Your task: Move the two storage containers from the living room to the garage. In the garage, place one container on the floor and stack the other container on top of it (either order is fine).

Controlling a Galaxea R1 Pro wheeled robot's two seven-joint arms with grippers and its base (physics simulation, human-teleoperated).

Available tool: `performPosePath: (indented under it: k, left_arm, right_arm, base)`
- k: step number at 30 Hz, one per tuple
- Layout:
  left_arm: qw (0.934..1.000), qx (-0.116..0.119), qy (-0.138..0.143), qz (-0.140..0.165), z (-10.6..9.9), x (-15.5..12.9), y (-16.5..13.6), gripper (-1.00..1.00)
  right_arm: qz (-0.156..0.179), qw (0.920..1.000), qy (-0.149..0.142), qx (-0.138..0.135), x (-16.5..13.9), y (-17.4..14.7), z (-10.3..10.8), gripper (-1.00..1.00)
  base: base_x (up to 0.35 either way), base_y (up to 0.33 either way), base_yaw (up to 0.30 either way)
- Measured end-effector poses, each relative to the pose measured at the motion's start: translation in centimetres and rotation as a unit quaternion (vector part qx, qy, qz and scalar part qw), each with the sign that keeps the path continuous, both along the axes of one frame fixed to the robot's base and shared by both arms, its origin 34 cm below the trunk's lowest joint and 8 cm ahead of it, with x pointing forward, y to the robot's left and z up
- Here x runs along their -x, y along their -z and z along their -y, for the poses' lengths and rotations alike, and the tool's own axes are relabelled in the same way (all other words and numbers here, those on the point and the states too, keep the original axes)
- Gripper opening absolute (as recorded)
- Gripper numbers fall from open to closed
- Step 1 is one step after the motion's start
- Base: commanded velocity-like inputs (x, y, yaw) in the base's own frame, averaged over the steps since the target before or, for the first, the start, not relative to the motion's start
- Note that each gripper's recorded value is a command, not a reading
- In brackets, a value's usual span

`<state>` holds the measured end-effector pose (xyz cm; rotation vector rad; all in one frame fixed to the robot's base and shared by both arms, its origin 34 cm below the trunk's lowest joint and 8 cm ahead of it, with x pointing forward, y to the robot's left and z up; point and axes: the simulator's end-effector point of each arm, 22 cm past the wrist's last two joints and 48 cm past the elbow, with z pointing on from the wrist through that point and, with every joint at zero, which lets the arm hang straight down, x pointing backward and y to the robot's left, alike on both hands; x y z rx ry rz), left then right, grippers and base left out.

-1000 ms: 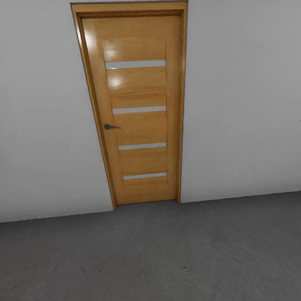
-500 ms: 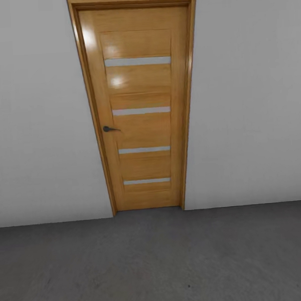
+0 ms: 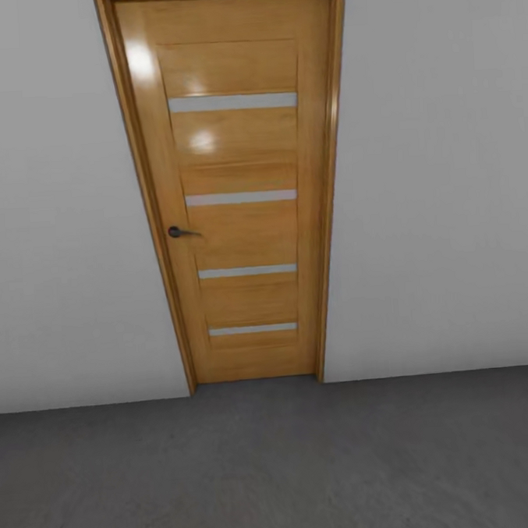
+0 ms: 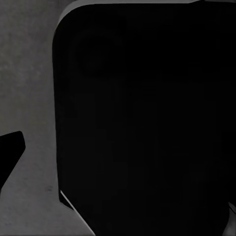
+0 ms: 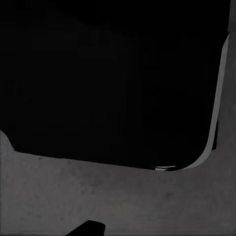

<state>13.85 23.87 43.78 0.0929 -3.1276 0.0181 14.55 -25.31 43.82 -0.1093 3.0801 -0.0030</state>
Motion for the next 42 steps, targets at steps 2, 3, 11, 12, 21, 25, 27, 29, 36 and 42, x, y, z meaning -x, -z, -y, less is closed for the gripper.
performPosePath:
  k: [2,3,11,12,21,25,27,29,36,42]
  left_arm:
    - [1.0000,0.000,0.000,0.000,-0.02,0.00,0.00,1.00]
    - [1.0000,0.000,0.000,0.000,-0.03,-0.01,0.00,1.00]
    - [1.0000,0.000,0.000,0.000,-0.05,-0.01,0.00,1.00]
    - [1.0000,0.000,0.000,0.000,-0.05,-0.01,0.00,1.00]
    - [1.0000,0.000,0.000,0.000,-0.05,0.01,0.00,1.00]
    - [1.0000,0.000,0.000,0.000,-0.05,0.00,0.00,1.00]
    - [1.0000,0.000,0.000,0.000,-0.05,-0.01,0.00,1.00]
    - [1.0000,0.000,0.000,0.000,-0.05,-0.03,0.00,1.00]
    - [1.0000,0.000,0.000,0.001,-0.04,-0.04,0.00,1.00]
    - [1.0000,0.000,0.000,0.003,-0.06,-0.11,0.00,1.00]
  right_arm:
    - [0.000,1.0000,0.000,-0.001,-0.02,0.00,-0.17,1.00]
    - [0.001,1.0000,0.000,-0.001,-0.05,0.00,-0.21,1.00]
    - [0.005,1.0000,0.000,0.001,-0.24,-0.02,0.13,1.00]
    - [0.005,1.0000,0.000,0.001,-0.24,-0.02,0.15,1.00]
    - [0.005,1.0000,-0.001,0.001,-0.24,-0.02,0.18,1.00]
    - [0.005,1.0000,-0.001,0.001,-0.23,-0.01,0.11,1.00]
    - [0.005,1.0000,0.000,0.001,-0.22,-0.01,0.09,1.00]
    - [0.005,1.0000,0.001,0.001,-0.22,-0.01,0.12,1.00]
    - [0.004,1.0000,-0.002,0.002,-0.17,-0.01,0.40,1.00]
    - [0.004,1.0000,-0.002,0.004,-0.19,-0.01,0.54,1.00]
  base:
    - [0.322,-0.084,0.000]
    - [0.322,-0.083,0.005]
    - [0.322,-0.050,0.184]
    - [0.322,-0.011,0.255]
    - [0.322,-0.003,0.266]
    - [0.322,0.000,0.189]
    - [0.322,0.000,0.065]
    - [0.322,0.000,0.019]
    - [0.322,0.000,0.002]
    - [0.322,0.000,0.000]
